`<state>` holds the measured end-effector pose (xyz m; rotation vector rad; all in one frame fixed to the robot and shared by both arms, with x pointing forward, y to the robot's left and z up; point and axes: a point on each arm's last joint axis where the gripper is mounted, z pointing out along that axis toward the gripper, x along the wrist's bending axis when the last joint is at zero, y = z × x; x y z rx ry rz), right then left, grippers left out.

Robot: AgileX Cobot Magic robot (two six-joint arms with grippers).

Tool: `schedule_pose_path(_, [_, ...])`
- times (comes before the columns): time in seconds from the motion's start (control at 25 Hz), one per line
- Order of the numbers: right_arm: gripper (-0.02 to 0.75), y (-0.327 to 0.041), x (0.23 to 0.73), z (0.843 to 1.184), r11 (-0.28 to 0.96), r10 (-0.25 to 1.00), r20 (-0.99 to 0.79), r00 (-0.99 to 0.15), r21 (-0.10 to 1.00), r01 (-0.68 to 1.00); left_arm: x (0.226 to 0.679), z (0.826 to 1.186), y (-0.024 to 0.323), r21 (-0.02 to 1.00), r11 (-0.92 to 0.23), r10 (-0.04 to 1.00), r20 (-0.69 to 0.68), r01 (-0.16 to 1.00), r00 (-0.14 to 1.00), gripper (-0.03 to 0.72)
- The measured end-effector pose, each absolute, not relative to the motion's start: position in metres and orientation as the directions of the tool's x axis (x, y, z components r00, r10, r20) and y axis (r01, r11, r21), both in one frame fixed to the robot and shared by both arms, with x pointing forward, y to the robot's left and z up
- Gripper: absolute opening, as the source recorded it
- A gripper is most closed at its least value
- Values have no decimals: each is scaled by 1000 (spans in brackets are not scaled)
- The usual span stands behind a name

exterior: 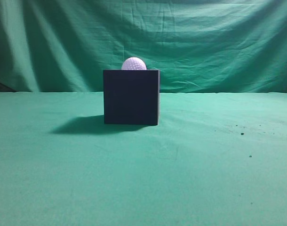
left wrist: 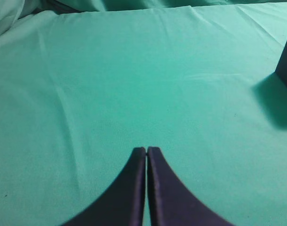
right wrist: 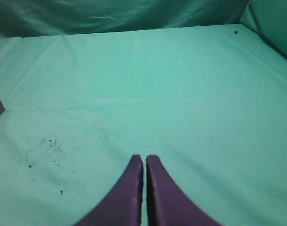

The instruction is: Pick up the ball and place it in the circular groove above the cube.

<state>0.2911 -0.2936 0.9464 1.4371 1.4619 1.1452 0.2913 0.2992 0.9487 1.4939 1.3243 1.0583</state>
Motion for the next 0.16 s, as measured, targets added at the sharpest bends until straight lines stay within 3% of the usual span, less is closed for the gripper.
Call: schedule_pose_path(0.16, [0,-294,291,946,-42,996,64,-64,953,301,291,949,299,959,-74,995,54,272,79,0])
